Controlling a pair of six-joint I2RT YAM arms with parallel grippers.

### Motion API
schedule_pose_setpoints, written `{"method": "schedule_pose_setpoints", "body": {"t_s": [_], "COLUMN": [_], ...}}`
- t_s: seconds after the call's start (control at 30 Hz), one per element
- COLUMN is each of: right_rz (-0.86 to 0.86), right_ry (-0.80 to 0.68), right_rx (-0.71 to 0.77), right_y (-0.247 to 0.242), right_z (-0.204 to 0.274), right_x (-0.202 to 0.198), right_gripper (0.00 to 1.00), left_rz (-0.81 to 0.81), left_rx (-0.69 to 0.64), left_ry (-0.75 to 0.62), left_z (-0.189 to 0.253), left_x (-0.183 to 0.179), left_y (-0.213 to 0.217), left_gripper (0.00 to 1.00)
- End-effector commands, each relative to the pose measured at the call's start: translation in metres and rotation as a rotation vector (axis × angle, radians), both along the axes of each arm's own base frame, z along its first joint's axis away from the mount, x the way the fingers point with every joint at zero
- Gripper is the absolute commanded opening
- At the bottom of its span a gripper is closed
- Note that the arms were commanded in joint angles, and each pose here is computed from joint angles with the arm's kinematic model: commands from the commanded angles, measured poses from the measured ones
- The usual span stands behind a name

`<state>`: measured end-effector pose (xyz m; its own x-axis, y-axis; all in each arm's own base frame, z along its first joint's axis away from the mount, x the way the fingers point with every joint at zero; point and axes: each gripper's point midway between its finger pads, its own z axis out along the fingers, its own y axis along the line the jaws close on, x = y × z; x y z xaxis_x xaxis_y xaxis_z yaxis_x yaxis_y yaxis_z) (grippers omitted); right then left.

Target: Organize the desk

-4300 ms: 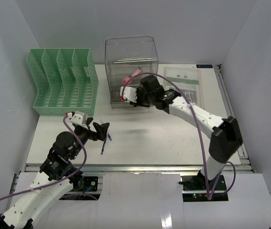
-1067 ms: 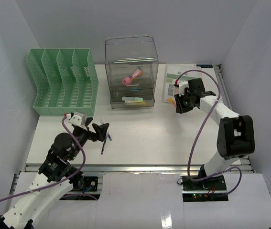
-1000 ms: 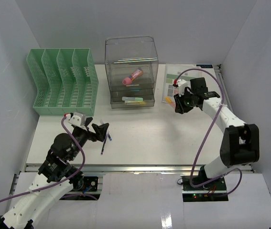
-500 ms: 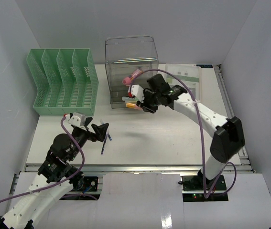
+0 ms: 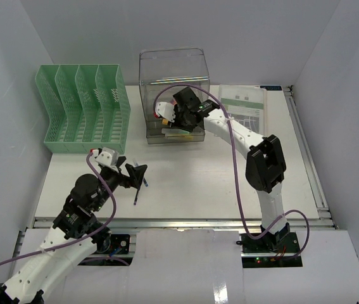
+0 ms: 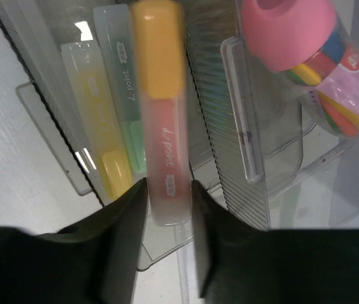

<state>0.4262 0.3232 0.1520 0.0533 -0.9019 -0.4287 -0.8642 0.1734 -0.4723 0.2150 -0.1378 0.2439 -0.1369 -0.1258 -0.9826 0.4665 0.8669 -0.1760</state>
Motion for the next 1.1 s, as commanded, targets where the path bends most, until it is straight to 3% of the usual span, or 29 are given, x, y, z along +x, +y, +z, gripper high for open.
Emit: {"method": "schedule_pose_setpoints", "body": {"t_s": [0.0, 0.1, 0.2, 0.4, 0.53, 0.63, 0.83, 0.97, 1.07], "right_rz": [-0.035, -0.028, 0.009, 0.337, 0.523, 0.552, 0.469, 0.391, 0.379], "right_ry": [-0.065, -0.035, 0.002, 0.197, 0.265, 0.205, 0.213, 0.061, -0.004], "right_rx": [0.033, 0.086, 0.13, 0.238, 0.365, 0.454, 0.625, 0.712, 0.758], "right_y": [0.002, 0.002, 0.0, -0.016, -0.046, -0.079, -0.126, -0.153, -0.163], "right_z": [0.021, 0.029, 0.039, 0.054, 0.056, 0.068, 0.048, 0.057, 0.07], "right_x": [0.009, -0.004, -0.024, -0.117, -0.178, -0.191, -0.214, -0.21, -0.214], "right_gripper": [0.57, 0.66, 0.66, 0.57, 0.49, 0.49, 0.47, 0.5, 0.53], "left_rz": [-0.026, -0.074, -0.188, -0.471, -0.592, -0.671, -0.786, -0.868, -0.841], "left_rx": [-0.008, 0.005, 0.028, 0.092, 0.155, 0.209, 0.413, 0.547, 0.655], "left_ry": [-0.014, -0.012, 0.0, 0.097, 0.164, 0.212, 0.219, 0.173, 0.148], "left_z": [0.01, 0.008, 0.002, -0.028, -0.053, -0.065, -0.086, -0.105, -0.122], "left_x": [-0.003, -0.006, -0.013, -0.028, -0.025, -0.019, 0.025, 0.056, 0.088], "left_y": [-0.003, -0.011, -0.029, -0.074, -0.095, -0.109, -0.136, -0.152, -0.156], "left_gripper": [0.98, 0.95, 0.86, 0.68, 0.67, 0.68, 0.68, 0.68, 0.68]}}
